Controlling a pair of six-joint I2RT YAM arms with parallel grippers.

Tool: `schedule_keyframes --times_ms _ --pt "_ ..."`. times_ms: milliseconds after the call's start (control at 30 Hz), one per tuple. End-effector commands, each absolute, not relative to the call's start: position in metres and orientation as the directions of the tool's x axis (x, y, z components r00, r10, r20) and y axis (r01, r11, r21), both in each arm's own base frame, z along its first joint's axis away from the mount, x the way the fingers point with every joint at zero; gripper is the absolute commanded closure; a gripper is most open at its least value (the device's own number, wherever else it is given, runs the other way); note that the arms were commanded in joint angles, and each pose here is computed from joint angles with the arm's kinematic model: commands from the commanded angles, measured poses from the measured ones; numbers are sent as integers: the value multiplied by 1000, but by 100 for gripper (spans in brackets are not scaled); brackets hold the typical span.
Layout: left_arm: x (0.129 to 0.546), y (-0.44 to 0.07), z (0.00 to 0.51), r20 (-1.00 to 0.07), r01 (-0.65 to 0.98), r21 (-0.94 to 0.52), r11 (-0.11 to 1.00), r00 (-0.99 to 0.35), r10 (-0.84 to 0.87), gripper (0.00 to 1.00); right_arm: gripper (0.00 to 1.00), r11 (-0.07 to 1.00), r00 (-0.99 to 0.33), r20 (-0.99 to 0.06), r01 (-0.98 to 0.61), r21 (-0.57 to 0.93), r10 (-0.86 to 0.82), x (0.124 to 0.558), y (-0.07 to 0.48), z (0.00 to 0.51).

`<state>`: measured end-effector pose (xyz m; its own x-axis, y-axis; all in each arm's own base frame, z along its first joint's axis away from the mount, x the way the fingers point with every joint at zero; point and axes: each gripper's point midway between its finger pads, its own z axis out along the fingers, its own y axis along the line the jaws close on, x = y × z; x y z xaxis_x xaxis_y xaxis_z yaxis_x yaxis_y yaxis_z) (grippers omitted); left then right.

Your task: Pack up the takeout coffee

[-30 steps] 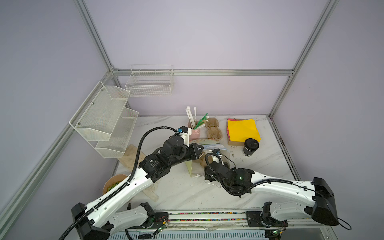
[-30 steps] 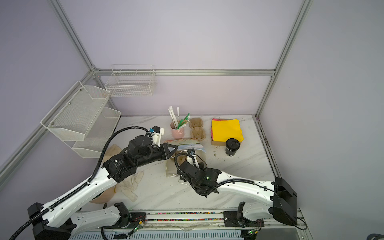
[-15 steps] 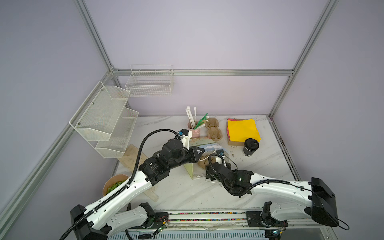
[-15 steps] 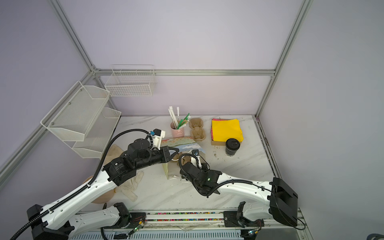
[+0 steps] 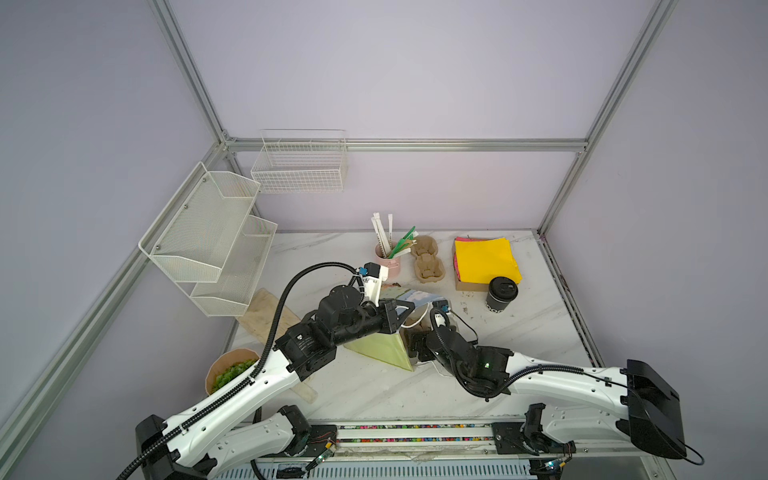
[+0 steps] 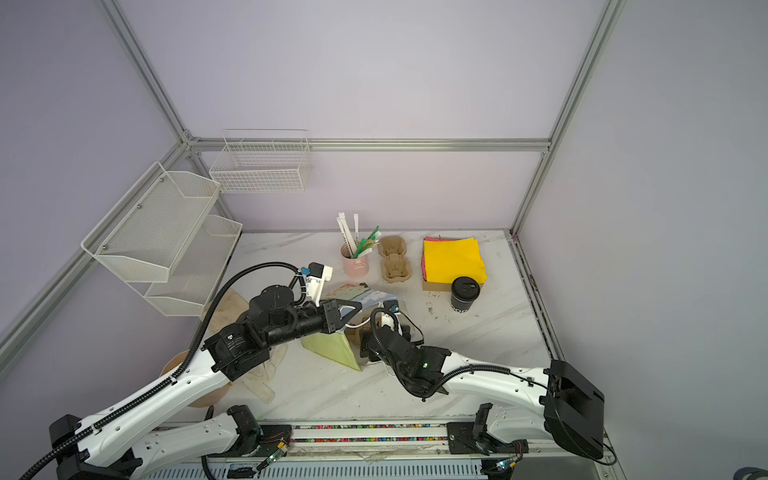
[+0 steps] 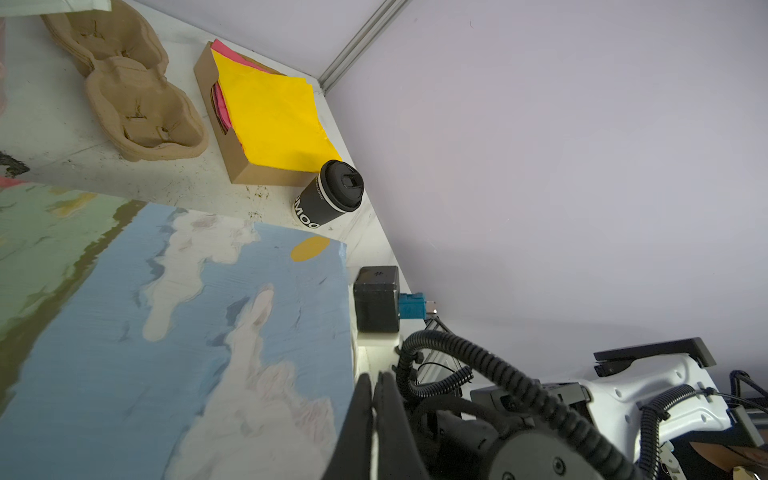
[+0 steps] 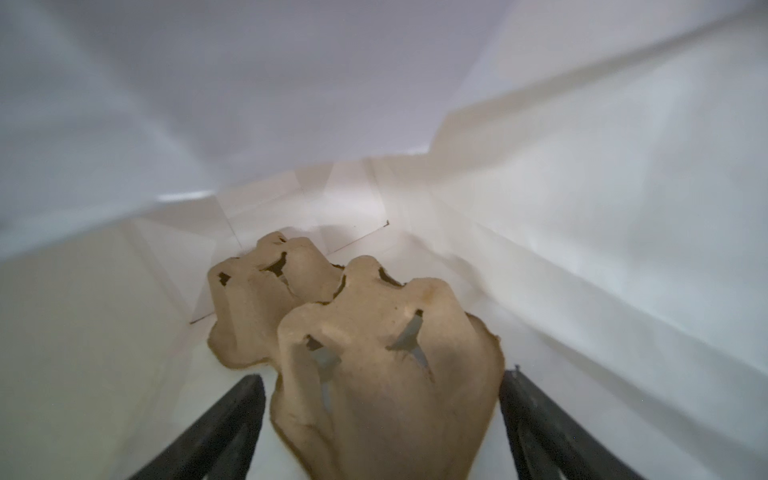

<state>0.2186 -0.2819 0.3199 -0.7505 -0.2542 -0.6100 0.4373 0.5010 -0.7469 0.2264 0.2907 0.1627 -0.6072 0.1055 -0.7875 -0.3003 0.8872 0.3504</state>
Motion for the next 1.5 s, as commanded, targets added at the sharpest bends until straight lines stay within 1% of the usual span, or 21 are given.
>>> schedule_keyframes --times_ms 0,267,600,833,967,1100,1333,1467 --pt "206 -282 329 -658 522 -728 445 -715 -237 100 8 872 -570 -816 -344 348 101 227 292 168" --pt "195 -279 321 -669 552 -721 420 -712 -214 100 6 904 -574 -817 -321 282 51 230 285 132" --pt "189 -281 311 -680 580 -716 388 -705 -201 100 8 871 -580 -814 -386 303 26 224 296 122" --pt "176 -288 305 -705 642 -699 316 -692 -152 100 7 875 -576 -818 -388 291 17 226 296 107" --pt "165 -287 306 -735 689 -672 271 -666 -128 100 7 868 -527 -848 -396 299 52 228 289 107" --pt "153 -286 306 -755 723 -651 232 -649 -95 100 9 859 -478 -874 -408 310 88 229 285 120" --pt "149 -285 287 -746 716 -652 249 -664 -45 100 17 831 -478 -876 -461 311 63 223 292 116" --pt "150 -284 277 -740 707 -651 275 -673 -22 100 19 826 -467 -882 -471 310 66 222 289 123"
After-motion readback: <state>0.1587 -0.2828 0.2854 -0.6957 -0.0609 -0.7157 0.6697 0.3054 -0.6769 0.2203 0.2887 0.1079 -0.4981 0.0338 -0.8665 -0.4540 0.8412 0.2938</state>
